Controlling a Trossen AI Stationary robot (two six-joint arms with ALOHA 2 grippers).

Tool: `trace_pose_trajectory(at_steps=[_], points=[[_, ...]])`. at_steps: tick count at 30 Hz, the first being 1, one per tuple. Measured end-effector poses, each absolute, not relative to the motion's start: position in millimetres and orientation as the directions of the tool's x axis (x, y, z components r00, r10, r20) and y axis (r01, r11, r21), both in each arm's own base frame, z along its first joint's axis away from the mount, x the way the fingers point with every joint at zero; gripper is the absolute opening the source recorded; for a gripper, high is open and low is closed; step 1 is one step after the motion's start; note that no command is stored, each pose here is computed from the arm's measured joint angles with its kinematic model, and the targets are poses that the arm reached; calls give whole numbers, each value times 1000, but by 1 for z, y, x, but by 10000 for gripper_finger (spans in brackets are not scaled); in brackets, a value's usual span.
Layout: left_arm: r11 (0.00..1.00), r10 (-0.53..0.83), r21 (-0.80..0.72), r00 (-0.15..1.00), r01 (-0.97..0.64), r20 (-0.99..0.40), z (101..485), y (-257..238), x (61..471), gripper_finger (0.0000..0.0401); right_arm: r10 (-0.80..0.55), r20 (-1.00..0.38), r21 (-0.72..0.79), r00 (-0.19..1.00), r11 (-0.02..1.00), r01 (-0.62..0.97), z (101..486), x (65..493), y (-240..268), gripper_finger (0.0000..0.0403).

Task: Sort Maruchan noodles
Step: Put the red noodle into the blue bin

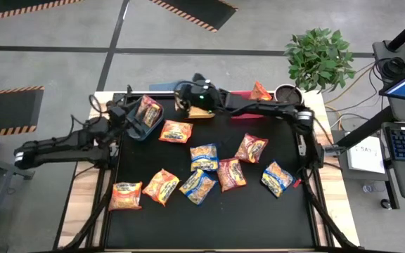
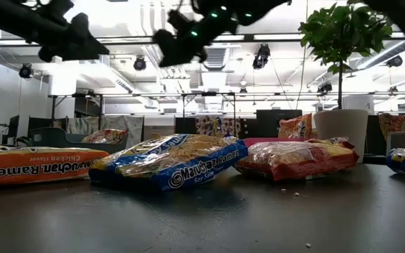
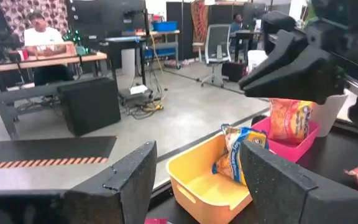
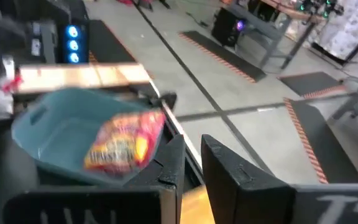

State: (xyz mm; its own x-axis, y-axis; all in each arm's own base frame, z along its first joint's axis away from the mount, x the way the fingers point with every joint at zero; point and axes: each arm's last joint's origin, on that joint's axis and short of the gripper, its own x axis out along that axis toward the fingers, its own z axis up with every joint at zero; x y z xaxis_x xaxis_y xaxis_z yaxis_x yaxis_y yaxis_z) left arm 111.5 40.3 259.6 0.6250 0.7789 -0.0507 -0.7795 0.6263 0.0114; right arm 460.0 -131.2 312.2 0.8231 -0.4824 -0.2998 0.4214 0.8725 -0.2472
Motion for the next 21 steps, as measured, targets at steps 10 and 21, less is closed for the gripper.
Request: trace_pose_trajectory(at_steps=[10,21], points=[[611,771,28,588,-791,-243,254,51,153,208,-419,-241,-281,876,894,350,282,379,-86,43],[858,489,258,551,-445,-676,249,74,181,207,-344,-223,-389,912,889,240,278,310,-66,43]])
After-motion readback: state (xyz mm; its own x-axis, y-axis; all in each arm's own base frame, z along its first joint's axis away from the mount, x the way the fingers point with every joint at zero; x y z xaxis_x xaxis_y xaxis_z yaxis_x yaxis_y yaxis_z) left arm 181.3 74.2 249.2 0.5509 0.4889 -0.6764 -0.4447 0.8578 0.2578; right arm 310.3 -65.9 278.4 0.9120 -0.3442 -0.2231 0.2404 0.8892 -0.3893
